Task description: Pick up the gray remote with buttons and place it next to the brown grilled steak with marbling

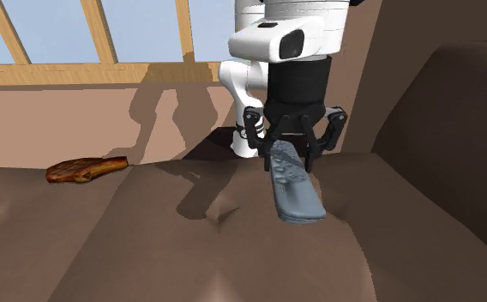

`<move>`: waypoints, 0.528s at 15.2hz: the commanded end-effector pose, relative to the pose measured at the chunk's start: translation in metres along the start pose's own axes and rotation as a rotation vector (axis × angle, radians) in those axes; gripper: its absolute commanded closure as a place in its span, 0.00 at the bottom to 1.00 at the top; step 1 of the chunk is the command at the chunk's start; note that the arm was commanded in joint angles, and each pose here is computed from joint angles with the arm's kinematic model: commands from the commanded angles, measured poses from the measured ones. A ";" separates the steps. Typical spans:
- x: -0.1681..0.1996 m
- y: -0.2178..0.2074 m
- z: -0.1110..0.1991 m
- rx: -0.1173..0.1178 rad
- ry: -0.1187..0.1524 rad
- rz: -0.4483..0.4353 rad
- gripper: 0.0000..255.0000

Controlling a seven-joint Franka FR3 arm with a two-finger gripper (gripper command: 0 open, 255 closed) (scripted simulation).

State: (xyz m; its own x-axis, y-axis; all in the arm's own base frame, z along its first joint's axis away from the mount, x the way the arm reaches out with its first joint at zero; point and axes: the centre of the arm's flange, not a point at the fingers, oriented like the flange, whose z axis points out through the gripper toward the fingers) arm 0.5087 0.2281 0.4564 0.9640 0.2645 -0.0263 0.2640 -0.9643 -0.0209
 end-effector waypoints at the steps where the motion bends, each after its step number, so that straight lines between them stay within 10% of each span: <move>1: 0.003 0.028 0.002 0.000 0.000 -0.002 1.00; 8: 0.016 0.119 -0.001 0.000 0.000 -0.002 1.00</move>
State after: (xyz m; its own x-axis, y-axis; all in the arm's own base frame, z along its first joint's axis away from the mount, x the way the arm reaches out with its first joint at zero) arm 0.5505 0.1290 0.4536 0.9639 0.2650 -0.0264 0.2645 -0.9642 -0.0213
